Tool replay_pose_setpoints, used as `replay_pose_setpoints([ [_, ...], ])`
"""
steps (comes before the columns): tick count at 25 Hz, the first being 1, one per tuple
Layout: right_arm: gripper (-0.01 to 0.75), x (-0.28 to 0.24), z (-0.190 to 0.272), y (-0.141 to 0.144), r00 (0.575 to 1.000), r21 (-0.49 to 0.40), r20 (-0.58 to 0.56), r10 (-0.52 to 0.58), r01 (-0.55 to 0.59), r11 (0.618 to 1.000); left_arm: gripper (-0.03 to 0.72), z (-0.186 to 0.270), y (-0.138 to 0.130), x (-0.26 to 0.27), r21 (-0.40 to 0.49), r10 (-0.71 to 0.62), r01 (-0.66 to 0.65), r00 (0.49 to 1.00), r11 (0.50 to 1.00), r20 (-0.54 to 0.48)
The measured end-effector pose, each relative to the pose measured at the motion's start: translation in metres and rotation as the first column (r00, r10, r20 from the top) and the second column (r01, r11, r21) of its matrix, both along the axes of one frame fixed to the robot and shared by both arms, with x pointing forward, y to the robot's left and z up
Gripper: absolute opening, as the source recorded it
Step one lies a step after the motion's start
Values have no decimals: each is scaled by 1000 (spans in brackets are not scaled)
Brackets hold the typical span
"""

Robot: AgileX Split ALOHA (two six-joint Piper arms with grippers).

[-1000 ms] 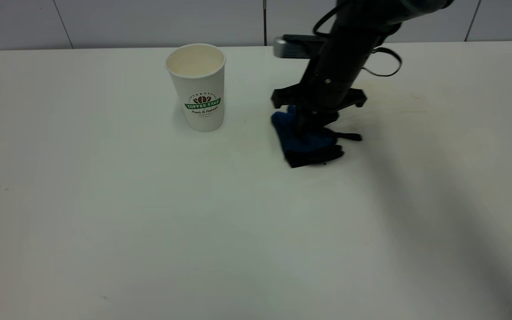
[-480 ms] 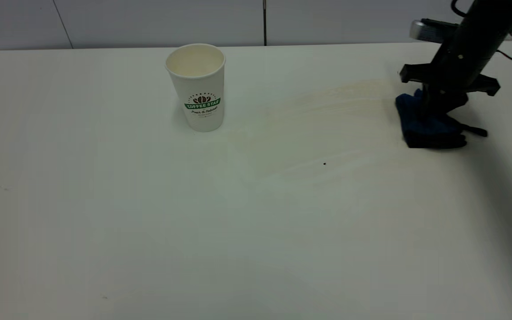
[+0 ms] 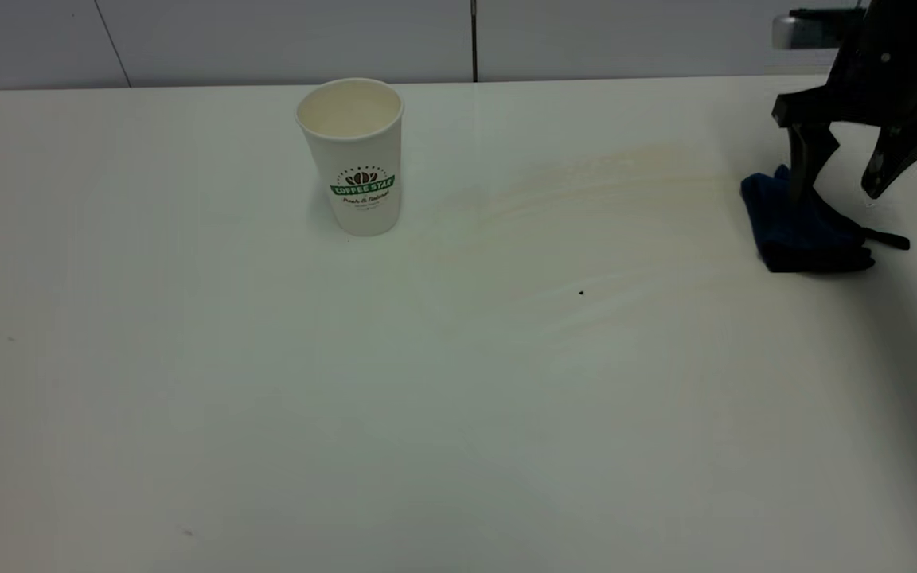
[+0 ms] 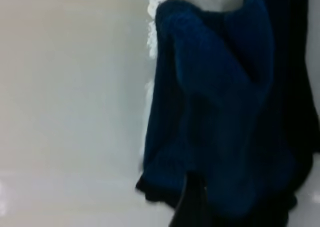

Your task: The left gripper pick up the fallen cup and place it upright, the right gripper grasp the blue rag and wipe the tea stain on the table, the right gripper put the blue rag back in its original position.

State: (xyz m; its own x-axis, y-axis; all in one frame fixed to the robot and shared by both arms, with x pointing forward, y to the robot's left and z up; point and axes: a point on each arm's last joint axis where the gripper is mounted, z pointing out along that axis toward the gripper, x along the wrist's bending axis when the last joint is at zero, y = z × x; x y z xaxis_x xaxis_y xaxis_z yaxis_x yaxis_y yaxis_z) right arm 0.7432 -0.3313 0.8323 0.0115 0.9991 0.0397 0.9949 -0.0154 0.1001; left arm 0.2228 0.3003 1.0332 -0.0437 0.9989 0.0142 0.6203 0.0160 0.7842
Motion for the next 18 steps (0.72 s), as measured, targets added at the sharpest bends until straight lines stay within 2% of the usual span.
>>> replay_pose_setpoints([
  [5,716,-9,70,0,1000,-9,-20,22,-22,1000,579,0,0,0,0,0,0,1000,1000,0],
  [11,680,-27,150,3,995,-30,96,32,-29,999,579,0,0,0,0,0,0,1000,1000,0],
  [18,643,-117,249,45,973,-68,187,136,-126,990,579,0,0,0,0,0,0,1000,1000,0],
])
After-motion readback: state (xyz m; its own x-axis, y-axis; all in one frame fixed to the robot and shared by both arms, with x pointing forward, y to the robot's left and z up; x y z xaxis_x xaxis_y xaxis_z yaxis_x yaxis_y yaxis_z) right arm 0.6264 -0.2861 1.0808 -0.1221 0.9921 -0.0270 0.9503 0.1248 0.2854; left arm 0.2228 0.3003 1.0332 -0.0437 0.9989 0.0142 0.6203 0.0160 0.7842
